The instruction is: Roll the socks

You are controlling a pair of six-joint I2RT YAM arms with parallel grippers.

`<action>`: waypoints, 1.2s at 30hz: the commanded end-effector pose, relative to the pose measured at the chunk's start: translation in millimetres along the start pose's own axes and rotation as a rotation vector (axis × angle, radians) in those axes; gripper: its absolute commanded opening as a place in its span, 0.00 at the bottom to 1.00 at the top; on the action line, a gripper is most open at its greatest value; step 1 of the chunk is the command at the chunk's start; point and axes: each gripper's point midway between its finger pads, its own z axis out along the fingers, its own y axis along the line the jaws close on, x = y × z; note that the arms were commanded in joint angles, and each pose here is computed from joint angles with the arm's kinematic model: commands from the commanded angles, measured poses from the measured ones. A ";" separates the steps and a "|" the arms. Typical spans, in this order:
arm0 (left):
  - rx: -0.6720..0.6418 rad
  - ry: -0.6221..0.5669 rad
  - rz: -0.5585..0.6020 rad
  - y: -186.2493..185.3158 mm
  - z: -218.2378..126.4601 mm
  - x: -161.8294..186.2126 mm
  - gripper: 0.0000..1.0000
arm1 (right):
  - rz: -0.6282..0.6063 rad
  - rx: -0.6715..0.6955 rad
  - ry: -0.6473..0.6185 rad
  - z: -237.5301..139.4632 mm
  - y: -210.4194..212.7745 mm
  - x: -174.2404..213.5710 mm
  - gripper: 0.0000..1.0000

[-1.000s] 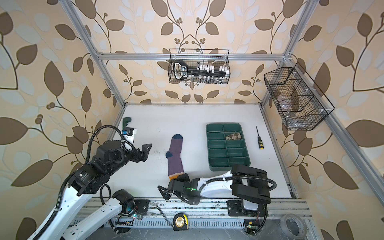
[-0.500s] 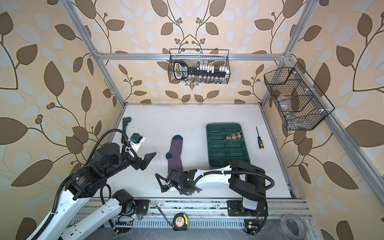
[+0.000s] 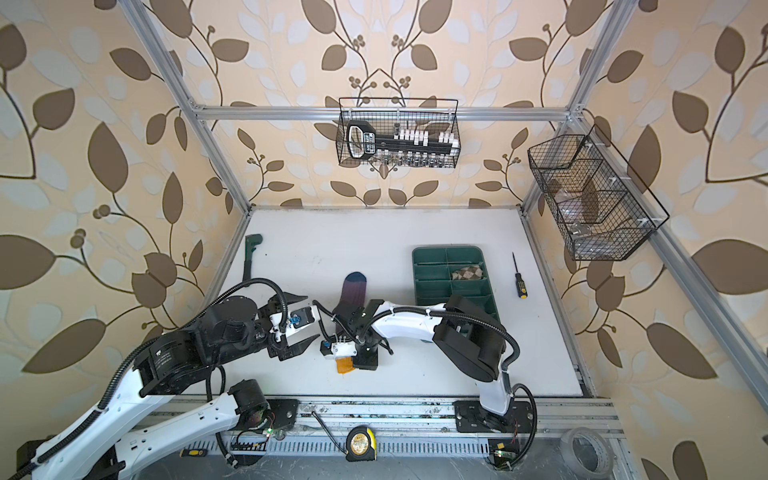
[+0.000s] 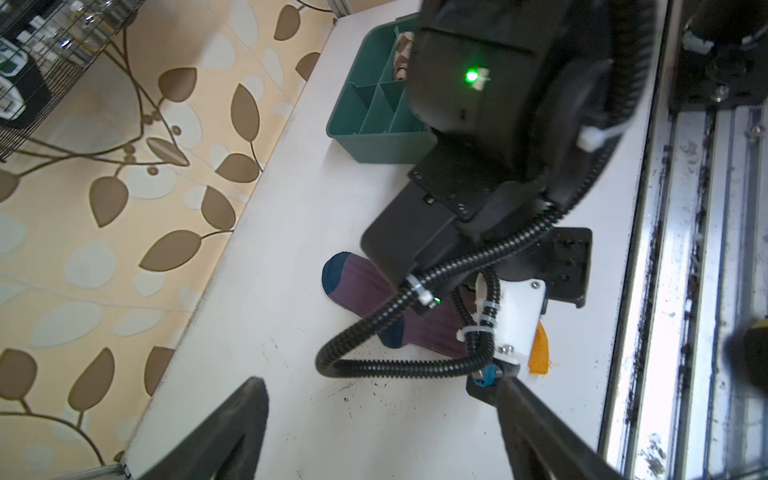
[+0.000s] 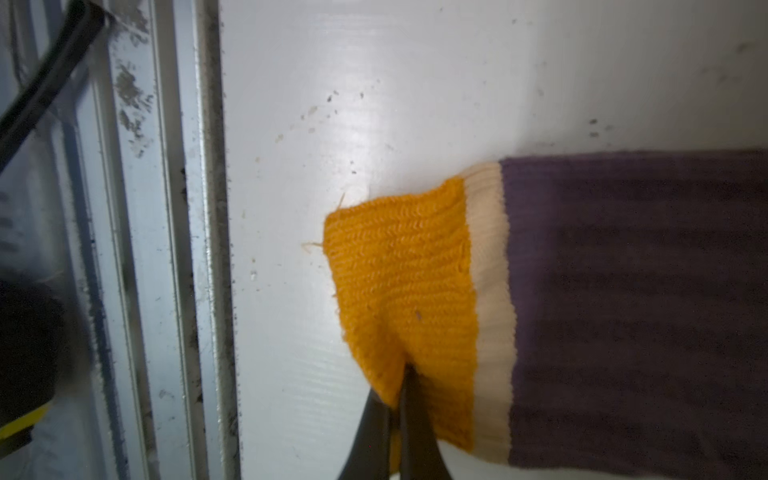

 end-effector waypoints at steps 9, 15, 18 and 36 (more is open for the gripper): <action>-0.036 0.129 0.436 -45.4 61.3 59.7 0.83 | 0.161 -0.301 0.001 2.2 -4.8 3.1 0.02; 0.010 0.180 0.534 -84.4 94.3 68.2 0.82 | 0.193 -0.308 -0.029 1.6 -20.5 2.3 0.02; 0.057 0.187 0.531 -104.0 103.9 70.7 0.82 | 0.209 -0.304 -0.050 -0.3 -28.0 2.7 0.03; 0.009 0.266 0.353 -116.9 147.8 101.4 0.82 | 0.218 -0.290 -0.103 -5.6 -31.3 4.3 0.05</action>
